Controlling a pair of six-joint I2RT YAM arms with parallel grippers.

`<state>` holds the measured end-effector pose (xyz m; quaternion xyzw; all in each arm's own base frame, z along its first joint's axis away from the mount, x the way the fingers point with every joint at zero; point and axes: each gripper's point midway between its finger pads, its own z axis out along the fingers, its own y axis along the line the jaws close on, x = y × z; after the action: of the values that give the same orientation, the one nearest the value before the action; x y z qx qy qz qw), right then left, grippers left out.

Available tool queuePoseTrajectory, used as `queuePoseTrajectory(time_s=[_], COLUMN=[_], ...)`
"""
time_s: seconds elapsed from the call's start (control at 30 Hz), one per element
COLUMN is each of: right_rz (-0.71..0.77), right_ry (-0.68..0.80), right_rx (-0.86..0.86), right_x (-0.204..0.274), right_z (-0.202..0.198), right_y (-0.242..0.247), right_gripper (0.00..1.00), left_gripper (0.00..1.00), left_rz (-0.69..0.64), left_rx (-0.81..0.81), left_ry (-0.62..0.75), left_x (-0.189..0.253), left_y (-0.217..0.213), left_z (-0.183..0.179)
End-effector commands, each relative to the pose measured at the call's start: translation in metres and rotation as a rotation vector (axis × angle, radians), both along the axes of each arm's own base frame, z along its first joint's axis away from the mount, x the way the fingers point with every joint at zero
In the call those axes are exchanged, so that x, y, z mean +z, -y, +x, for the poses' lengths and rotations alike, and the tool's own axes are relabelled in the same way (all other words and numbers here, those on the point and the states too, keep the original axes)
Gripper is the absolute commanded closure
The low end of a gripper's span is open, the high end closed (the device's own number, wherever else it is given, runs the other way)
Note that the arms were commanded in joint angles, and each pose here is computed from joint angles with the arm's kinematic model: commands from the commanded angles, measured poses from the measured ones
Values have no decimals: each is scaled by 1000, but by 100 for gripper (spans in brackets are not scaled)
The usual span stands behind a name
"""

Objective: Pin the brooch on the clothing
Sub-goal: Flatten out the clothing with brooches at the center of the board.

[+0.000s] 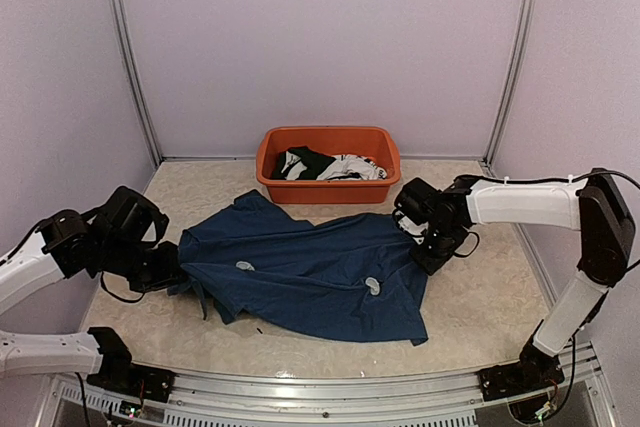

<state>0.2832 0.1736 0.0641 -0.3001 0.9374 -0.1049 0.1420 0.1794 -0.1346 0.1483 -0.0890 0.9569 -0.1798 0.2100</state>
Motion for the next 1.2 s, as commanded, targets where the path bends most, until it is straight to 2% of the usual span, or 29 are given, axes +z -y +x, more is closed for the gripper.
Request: queuePoseTrajectory(time_s=[0.0,0.1,0.27,0.33,0.4,0.57,0.63,0.7,0.83,1.0,1.17], right_rz=[-188,-187,58,193,317,541,645,681,755,776,776], right_ry=[-13,-23,-18,-1,-21,-19,-31,-50,-67,-38,-49], right_rx=[1,-2,-14,-42,-66,-164,-198,-251,-384,-538,-620], right_x=[2,3,24,39,47,64,61,51,28,7,-18], right_z=[6,9,5,-1,-13,-37,-46,-54,-67,-69,-68], right_y=[30,27,-8,-20,-32,-40,-46,-43,-35,-20,-18], right_gripper=[100,74,50,45,43,44,45,48,51,50,49], left_gripper=[100,100,99,76,57,37,36,36,36,37,41], left_rz=[-9,-31,-60,-83,-101,-139,-173,-191,-192,-175,-171], left_rx=[-4,-18,-23,-24,-29,9,6,-3,-33,-72,-110], left_ry=[-1,-13,-39,-43,-48,18,57,64,35,40,-19], left_x=[-1,-1,0,3,6,24,34,36,14,-7,-35], left_y=[1,5,8,10,11,3,5,10,28,57,82], left_z=[0,-3,-9,-12,-15,-16,-14,-12,-6,4,4])
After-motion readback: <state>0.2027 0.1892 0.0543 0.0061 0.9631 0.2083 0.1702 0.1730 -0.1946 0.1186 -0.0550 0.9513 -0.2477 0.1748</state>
